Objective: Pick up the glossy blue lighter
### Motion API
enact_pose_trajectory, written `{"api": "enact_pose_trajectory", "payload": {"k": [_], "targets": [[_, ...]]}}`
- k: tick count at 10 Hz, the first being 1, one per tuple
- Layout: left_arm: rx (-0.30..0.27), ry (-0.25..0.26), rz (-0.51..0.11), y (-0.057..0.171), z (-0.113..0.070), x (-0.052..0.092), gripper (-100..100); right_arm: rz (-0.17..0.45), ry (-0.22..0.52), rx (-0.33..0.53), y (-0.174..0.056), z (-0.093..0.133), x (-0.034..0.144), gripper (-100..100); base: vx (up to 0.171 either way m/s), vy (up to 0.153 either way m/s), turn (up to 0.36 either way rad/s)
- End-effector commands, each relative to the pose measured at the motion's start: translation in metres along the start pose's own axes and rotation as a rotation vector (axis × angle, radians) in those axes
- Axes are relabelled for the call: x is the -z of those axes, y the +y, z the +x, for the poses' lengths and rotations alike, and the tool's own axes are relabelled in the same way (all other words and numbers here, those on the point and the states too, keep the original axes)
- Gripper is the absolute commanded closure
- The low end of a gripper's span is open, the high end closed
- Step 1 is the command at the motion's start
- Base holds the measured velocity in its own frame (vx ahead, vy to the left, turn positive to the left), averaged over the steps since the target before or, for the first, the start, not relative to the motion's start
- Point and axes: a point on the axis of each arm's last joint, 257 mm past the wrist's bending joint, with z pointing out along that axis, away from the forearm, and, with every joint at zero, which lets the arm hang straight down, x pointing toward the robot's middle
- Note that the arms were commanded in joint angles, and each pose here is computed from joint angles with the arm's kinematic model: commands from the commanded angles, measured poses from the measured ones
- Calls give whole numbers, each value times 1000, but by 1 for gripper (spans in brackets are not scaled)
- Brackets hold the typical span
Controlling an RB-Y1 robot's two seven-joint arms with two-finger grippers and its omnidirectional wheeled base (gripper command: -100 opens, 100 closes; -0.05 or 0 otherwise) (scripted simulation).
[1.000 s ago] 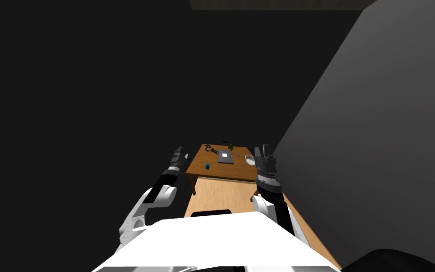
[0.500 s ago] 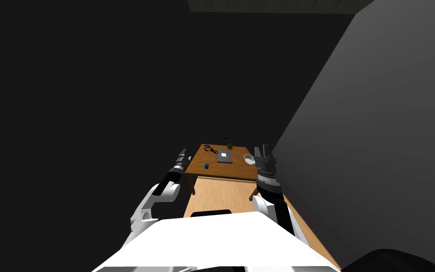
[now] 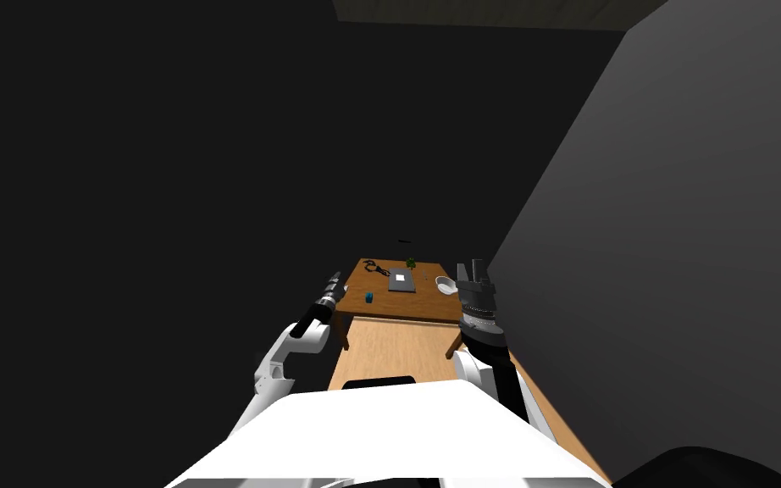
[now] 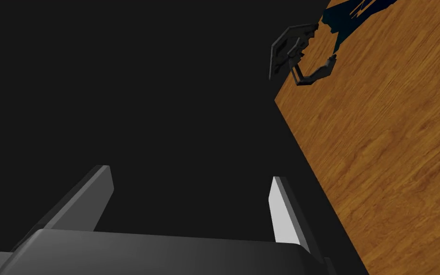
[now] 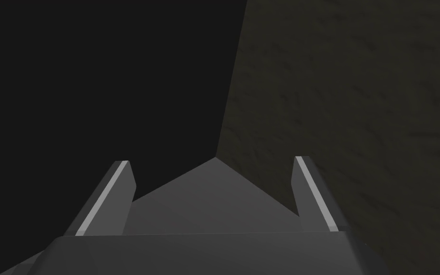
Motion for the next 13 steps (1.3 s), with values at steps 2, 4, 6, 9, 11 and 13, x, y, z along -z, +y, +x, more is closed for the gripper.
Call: {"api": "enact_pose_trajectory", "payload": {"k": [2, 4, 6, 9, 11, 13], "targets": [[9, -15, -70, 20, -2, -8, -100, 0, 0, 0, 0, 0, 0, 0, 8, -9, -24], [15, -26, -127, 39, -3, -14, -100, 0, 0, 0, 0, 0, 0, 0, 13, -10, -27], [20, -39, -183, 57, -4, -19, -100, 0, 0, 0, 0, 0, 0, 0, 18, -6, -26], [28, -64, -296, 92, -5, -26, -100, 0, 0, 0, 0, 0, 0, 0, 35, 0, -38], [30, -77, -351, 109, -6, -27, -100, 0, 0, 0, 0, 0, 0, 0, 34, -6, -26], [33, -96, -445, 139, -4, -29, -100, 0, 0, 0, 0, 0, 0, 0, 50, 1, -55]]}}
